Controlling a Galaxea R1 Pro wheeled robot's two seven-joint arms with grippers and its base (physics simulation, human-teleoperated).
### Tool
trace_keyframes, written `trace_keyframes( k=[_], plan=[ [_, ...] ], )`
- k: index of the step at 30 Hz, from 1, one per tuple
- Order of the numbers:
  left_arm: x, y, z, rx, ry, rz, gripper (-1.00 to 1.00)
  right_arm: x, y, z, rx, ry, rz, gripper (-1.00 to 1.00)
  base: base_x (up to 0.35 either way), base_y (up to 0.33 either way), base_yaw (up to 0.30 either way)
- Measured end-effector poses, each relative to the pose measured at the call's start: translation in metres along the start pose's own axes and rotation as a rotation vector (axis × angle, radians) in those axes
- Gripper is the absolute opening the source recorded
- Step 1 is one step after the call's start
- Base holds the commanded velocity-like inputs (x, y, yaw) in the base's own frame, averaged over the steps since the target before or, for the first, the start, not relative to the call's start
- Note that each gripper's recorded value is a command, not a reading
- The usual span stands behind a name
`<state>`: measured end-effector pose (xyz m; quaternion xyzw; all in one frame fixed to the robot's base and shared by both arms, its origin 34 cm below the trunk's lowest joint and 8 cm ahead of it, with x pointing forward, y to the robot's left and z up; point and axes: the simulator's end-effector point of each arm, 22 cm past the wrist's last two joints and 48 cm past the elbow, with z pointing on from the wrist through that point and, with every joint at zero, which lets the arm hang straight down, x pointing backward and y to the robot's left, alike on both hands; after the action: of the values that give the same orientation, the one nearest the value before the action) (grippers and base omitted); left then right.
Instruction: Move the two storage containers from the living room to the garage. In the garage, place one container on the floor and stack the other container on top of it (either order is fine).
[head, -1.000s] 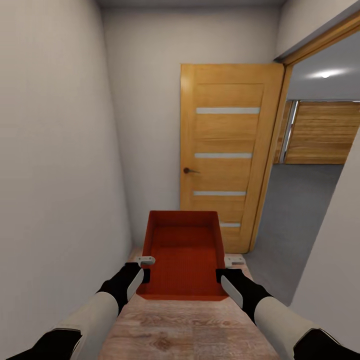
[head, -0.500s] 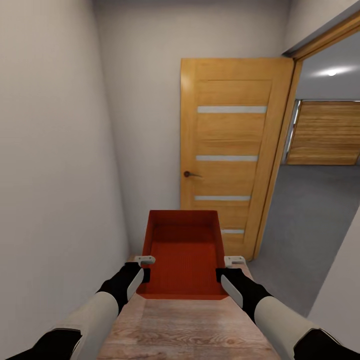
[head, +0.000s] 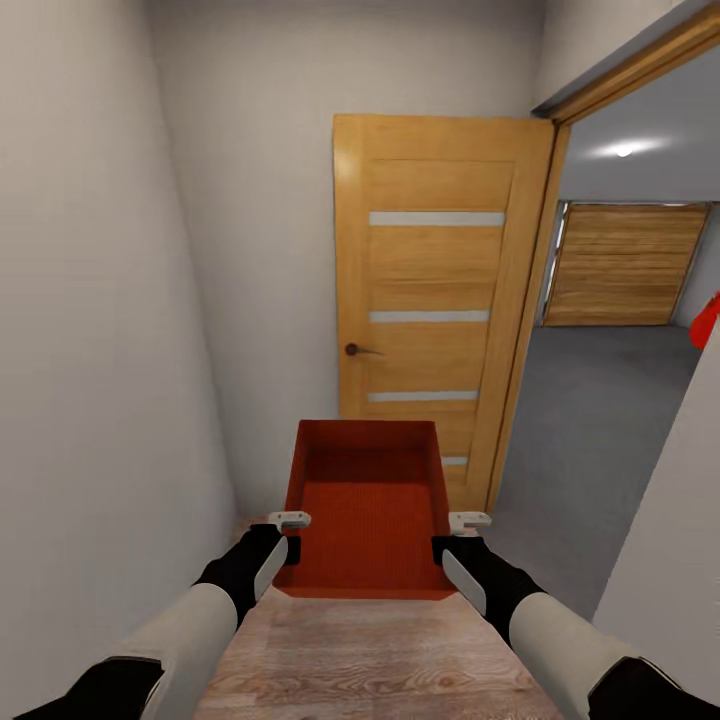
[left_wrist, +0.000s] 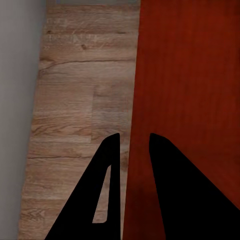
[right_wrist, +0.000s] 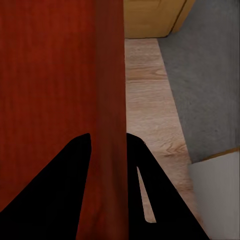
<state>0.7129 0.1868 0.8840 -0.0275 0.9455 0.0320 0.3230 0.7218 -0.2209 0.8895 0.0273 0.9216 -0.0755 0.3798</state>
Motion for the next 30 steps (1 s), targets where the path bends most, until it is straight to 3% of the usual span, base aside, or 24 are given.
trace_keyframes(
  k=[13, 30],
  plan=[
    [0.0002, 0.0003, -0.0002, 0.000, 0.001, 0.000, -1.00, 0.0001, 0.0003, -0.0002, 0.000, 0.001, -0.001, -1.00, 0.018, 0.010, -0.241],
    [0.0006, 0.0004, -0.0004, -0.001, 0.002, 0.001, -1.00, 0.0006, 0.0003, -0.0006, 0.000, 0.001, 0.000, -1.00, 0.273, 0.167, -0.241]
  ],
)
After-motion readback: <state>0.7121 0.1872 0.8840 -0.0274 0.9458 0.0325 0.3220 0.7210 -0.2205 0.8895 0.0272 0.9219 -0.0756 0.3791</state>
